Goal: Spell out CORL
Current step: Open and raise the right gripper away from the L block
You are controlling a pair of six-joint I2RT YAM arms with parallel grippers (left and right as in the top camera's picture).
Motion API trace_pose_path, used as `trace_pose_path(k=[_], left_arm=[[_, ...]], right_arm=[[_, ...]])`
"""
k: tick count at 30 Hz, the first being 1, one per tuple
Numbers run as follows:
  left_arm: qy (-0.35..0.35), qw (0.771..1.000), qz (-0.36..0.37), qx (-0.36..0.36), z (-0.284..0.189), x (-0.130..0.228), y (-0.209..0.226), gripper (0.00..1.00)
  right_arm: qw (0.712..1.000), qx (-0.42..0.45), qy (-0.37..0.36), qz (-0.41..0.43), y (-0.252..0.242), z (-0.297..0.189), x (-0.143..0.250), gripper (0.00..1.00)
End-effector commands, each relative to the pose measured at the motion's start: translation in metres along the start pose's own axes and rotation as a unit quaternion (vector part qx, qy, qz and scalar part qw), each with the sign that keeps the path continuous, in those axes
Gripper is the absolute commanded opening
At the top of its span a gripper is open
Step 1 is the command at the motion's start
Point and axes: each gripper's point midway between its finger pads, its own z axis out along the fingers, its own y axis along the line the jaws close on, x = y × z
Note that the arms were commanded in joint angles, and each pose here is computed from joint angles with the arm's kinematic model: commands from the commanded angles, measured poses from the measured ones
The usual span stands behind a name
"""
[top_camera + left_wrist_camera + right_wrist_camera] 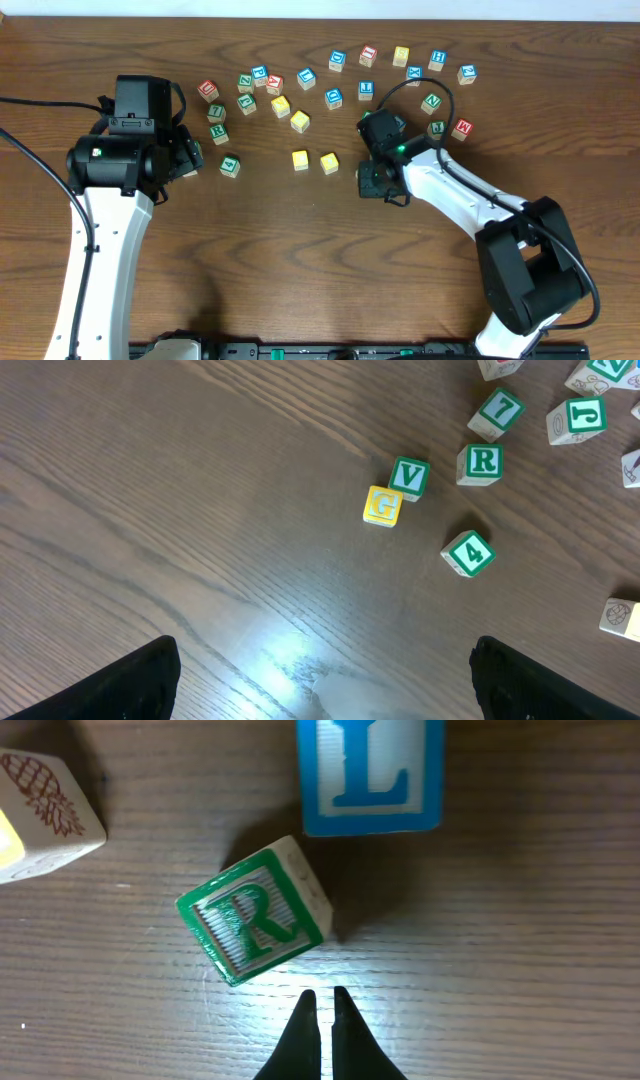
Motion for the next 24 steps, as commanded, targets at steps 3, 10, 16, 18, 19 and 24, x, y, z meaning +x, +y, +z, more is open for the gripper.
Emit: trace_pose_path(k=[3, 10, 16, 18, 19, 24], left_arm=[[-0.005, 1.0, -0.006, -0.006, -0.002, -0.005, 0.002, 0.91], [-0.005, 1.0, -0.006, -0.006, -0.002, -0.005, 0.002, 0.91], [-0.005, 1.0, -0.006, -0.006, -0.002, -0.005, 0.002, 0.91], [-0.005, 1.0, -0.006, -0.006, -0.002, -0.005, 0.002, 0.91], [-0.005, 1.0, -0.006, -0.006, -0.002, -0.005, 0.002, 0.91], [-0.005, 1.0, -0.006, -0.006, -0.002, -0.005, 0.002, 0.91]], right_arm=[[1.0, -0.002, -0.006, -0.005, 0.004, 0.004, -0.001, 0.01], [0.999, -0.023, -0.034, -0.013, 0.015, 0.006, -0.016, 0.01], [0.999, -0.029, -0.044, -0.013, 0.018, 0.011, -0.021, 0.01], [0.998, -0.031, -0.05, -0.014, 0.02, 0.01, -0.024, 0.01], [0.998, -0.033, -0.054, -0.014, 0.021, 0.01, -0.026, 0.01], [0.996, -0.047, -0.079, -0.014, 0.027, 0.009, -0.038, 0.01]])
